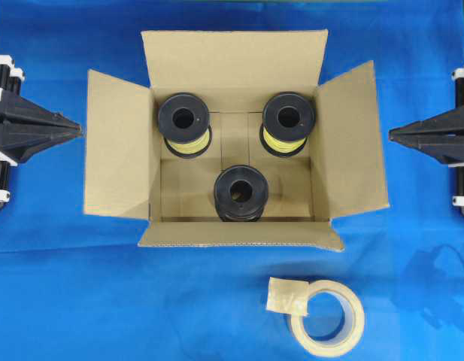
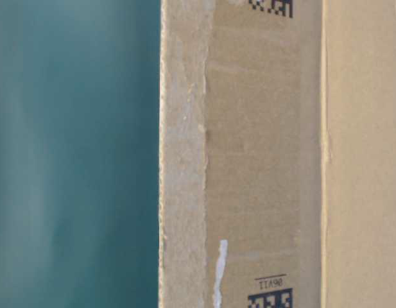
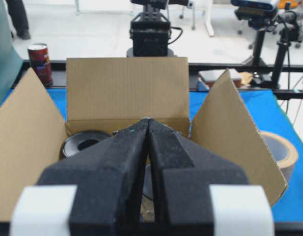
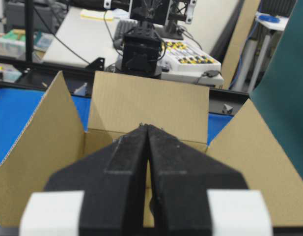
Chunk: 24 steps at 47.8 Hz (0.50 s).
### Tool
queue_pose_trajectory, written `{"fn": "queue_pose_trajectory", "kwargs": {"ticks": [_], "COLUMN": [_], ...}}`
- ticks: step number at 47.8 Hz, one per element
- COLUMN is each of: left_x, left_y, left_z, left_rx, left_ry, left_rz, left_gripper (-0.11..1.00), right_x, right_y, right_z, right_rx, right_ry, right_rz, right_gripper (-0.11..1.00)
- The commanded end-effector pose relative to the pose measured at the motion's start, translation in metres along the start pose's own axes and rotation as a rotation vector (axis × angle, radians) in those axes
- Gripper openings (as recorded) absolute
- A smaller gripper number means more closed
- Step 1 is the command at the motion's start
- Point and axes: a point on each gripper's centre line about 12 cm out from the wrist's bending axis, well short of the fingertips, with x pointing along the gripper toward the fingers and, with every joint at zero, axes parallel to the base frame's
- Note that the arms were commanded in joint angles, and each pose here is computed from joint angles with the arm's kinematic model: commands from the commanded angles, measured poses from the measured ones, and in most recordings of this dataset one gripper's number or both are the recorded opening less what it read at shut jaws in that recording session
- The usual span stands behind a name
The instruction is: Close the cardboard box.
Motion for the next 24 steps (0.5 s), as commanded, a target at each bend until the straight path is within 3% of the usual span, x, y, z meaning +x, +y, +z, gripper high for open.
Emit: {"fn": "queue_pose_trajectory", "kwargs": {"ticks": [1,12,24], "left_x": [0.001,-0.005,-0.022], "left_y": [0.001,0.001,0.002], "left_z": [-0.001,-0.007,-0.043], "left_rx": [-0.016,-0.016,-0.027], "left_ry": [0.009,0.021,0.063], "left_rz": [0.009,0.009,0.013], "left_gripper": [0.0,0.0,0.0], "right_x": [0.001,-0.008,-0.025], "right_y": [0.0,-0.001,-0.002], "right_z": [0.007,0.001,-0.027], "right_rx": [0.006,0.025,0.058], "right_ry": [-0.018,0.023,0.067], "right_rz": [-0.002,-0.006,-0.019], "right_gripper": [0.0,0.0,0.0]}}
